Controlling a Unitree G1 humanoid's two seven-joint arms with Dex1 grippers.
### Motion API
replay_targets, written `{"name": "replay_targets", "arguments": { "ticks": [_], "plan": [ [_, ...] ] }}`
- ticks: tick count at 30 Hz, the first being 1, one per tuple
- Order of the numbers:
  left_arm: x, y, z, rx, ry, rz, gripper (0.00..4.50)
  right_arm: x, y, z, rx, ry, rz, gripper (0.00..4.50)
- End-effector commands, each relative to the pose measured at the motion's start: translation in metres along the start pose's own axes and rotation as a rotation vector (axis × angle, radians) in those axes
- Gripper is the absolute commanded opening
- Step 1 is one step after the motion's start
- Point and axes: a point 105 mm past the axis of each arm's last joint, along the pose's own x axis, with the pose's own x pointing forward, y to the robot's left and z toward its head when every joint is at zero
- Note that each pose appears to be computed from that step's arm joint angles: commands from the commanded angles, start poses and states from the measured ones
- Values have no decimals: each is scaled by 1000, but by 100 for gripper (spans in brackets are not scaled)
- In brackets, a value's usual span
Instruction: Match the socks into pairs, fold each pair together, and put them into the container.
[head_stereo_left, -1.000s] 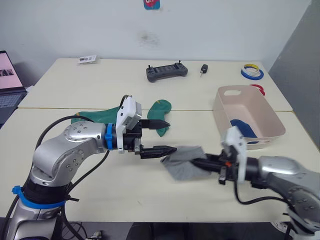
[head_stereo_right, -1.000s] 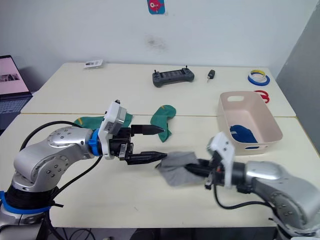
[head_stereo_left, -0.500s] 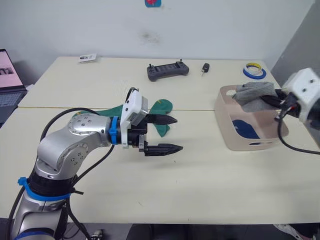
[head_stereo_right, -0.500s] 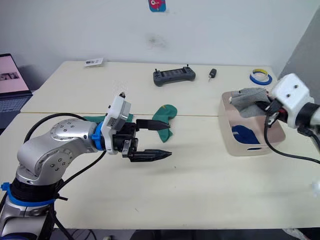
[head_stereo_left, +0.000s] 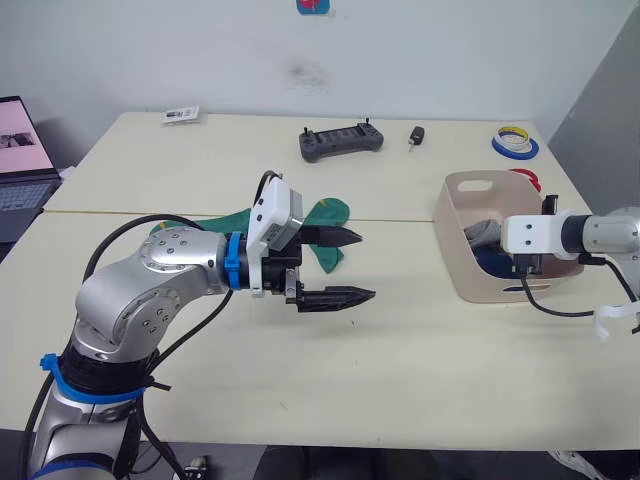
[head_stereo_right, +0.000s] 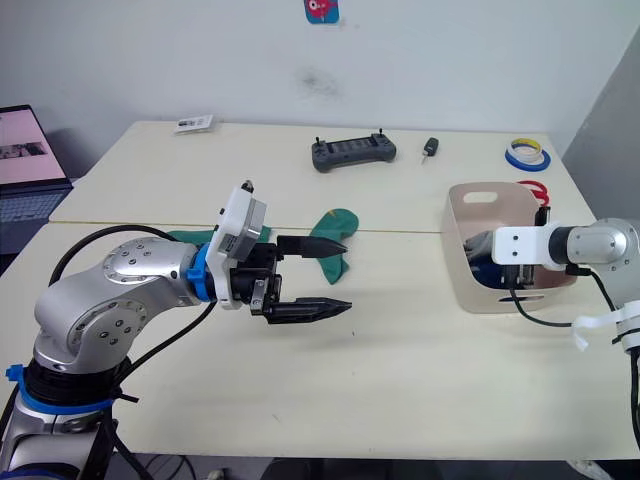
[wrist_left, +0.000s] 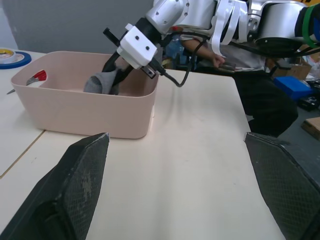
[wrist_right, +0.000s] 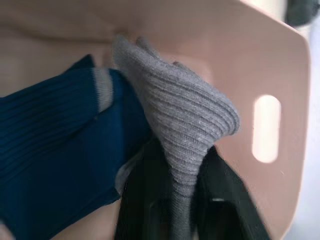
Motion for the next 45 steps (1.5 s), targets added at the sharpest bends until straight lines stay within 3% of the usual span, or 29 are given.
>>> {"name": "replay_targets", "arguments": {
  "ticks": [1, 5, 11, 20, 25, 31, 35, 38, 43, 45],
  "plan": [
    [0, -4, 8, 49, -18, -1, 450, -13, -11, 4, -28, -7, 36, 210],
    [0, -3, 7, 52, -16, 5, 450, -29, -14, 2, -29, 19, 101, 342],
    [0, -2, 5, 54, -17, 12, 450, -55, -23, 1, 16, 37, 123, 342],
    [-6, 1, 1, 52, -3, 42, 450, -82, -39, -8, 54, 89, 23, 342],
    [-42, 16, -7, 54, 25, 231, 450, -99, -54, -5, 117, 23, -139, 342],
    [-123, 36, -46, 44, 100, 653, 450, -78, -49, 56, 226, -333, -304, 342],
    [-171, 33, -86, 20, 160, 868, 450, -50, -29, 98, 352, -528, -340, 342],
    [-198, 19, -118, -29, 194, 963, 450, -15, 15, 130, 457, -607, -277, 342],
    [-212, -1, -137, -89, 204, 1011, 450, -1, 70, 154, 561, -670, -94, 449],
    [-211, -2, -139, -84, 210, 1010, 450, 2, 75, 157, 581, -673, -87, 449]
  ]
}}
